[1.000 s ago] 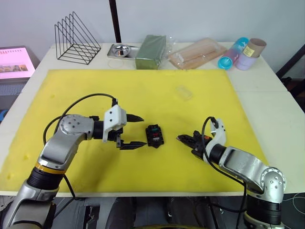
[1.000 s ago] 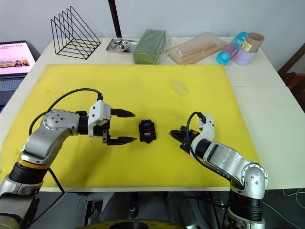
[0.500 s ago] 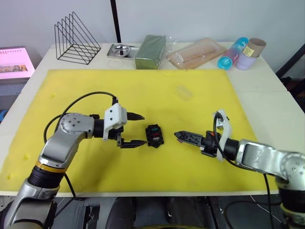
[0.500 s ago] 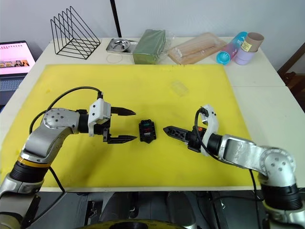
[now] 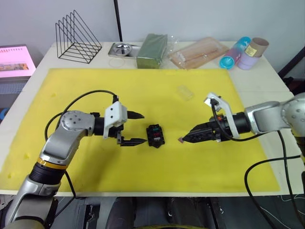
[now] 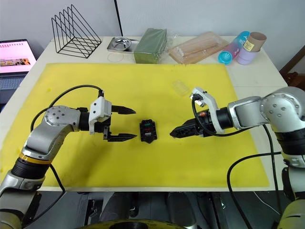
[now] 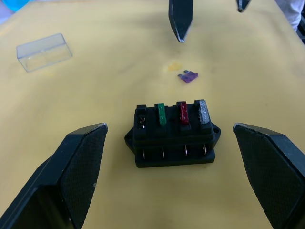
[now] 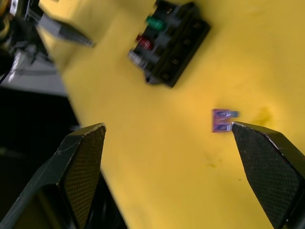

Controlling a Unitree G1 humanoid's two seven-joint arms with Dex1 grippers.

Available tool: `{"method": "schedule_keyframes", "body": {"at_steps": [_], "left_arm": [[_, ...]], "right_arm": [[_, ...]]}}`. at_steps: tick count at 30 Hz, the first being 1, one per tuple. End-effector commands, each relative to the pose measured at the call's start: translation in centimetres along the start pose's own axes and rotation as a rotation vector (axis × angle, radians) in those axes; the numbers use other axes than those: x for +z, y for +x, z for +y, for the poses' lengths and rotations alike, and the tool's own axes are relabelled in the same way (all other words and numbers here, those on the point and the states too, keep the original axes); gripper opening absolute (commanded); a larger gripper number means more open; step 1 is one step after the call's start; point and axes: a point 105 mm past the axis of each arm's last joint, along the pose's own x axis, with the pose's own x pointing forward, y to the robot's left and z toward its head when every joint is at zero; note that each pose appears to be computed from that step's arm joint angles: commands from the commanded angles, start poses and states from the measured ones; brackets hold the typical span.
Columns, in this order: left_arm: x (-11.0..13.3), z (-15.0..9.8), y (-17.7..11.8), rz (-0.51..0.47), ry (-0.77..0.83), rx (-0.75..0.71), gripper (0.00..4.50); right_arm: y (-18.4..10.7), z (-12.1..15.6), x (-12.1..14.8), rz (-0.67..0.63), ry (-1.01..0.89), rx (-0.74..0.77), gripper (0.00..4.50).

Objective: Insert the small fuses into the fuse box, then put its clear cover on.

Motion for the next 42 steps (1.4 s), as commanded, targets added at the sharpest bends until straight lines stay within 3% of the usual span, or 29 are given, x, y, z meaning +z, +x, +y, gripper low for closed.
{"method": "schedule_keyframes", "body": {"at_steps": [1,17,40,42], "left_arm": [[0.8,0.3,-0.2,-0.013,0.043,0.0,4.5],[0.9,-0.1,-0.3,-0.014,0.045,0.01,4.5],[0.9,-0.3,-0.4,-0.012,0.045,0.026,4.5],[0.9,-0.2,-0.4,-0.012,0.043,0.027,4.5]], "right_arm": [[-0.1,-0.7,0.8,0.042,-0.041,0.031,4.47],[2.3,-3.9,1.7,0.193,-0.089,0.135,4.47],[4.0,-2.8,0.4,0.269,-0.06,0.253,4.47],[4.0,-2.8,0.4,0.267,-0.057,0.251,4.06]]}}
